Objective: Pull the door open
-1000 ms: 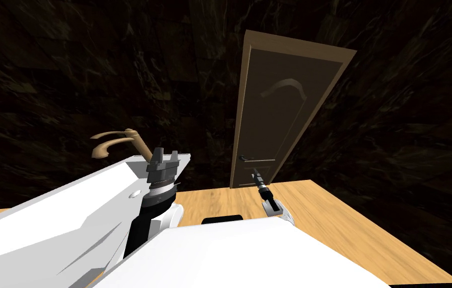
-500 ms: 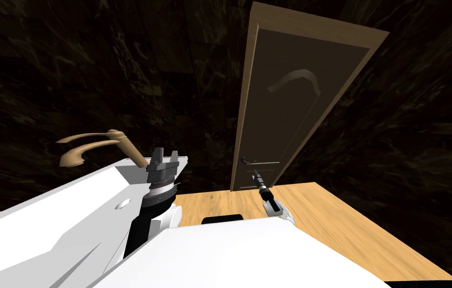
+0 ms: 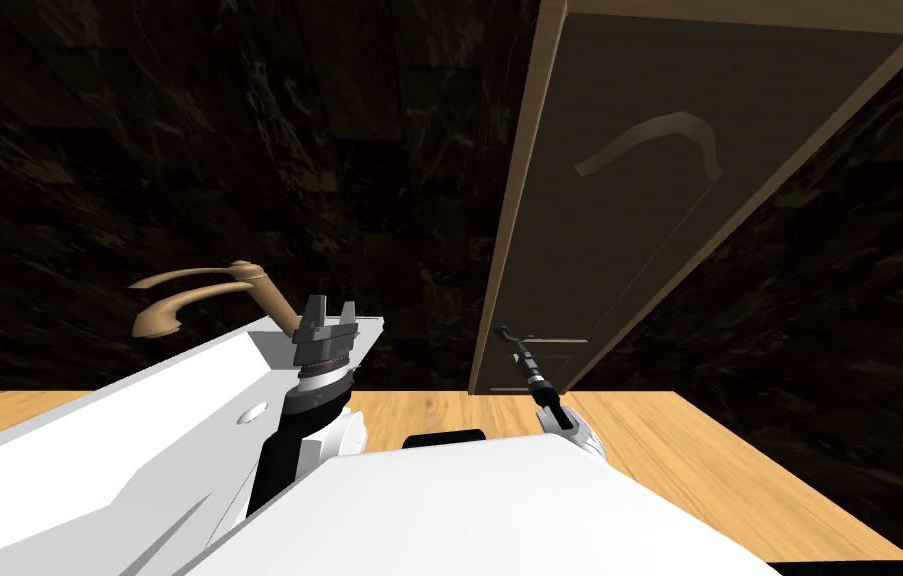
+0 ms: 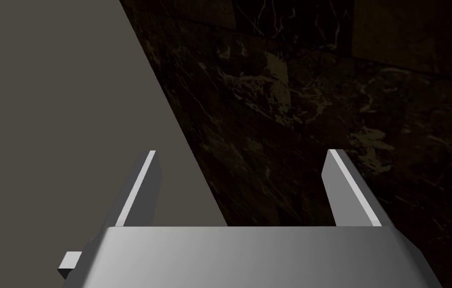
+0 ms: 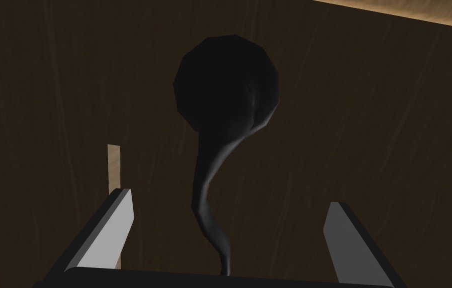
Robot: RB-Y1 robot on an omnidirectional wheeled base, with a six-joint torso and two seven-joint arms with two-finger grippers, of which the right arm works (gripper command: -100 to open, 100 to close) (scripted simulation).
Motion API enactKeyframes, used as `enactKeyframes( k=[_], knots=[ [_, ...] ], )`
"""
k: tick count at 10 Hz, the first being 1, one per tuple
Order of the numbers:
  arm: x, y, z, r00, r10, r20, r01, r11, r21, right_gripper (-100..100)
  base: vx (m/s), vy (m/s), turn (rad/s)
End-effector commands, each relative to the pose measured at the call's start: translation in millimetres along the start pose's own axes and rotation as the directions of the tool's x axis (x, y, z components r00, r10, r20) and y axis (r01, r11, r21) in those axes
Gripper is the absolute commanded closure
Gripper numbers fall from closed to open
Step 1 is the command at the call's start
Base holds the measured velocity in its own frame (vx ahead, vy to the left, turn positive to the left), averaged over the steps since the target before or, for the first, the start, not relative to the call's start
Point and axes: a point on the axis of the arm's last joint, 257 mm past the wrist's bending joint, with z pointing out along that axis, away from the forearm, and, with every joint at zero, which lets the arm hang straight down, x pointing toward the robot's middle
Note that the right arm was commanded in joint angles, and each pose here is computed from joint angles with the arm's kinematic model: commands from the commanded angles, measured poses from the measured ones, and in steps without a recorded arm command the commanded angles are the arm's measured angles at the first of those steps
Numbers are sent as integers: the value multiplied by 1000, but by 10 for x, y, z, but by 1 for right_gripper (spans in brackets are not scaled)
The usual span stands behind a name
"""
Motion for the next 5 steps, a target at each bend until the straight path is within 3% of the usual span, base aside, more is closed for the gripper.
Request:
enactKeyframes(
  k=[1,3,4,5],
  knots=[
    [-194,-32,-99,1000,0,28,0,1000,5,-100,196,14,142],
    [-194,-32,-99,1000,0,28,0,1000,5,-100,93,8,26],
    [-379,-51,-168,999,-1,53,0,1000,8,-100,110,20,160],
    [-428,-55,-187,998,-1,60,0,1000,8,-100,143,10,134]
  ],
)
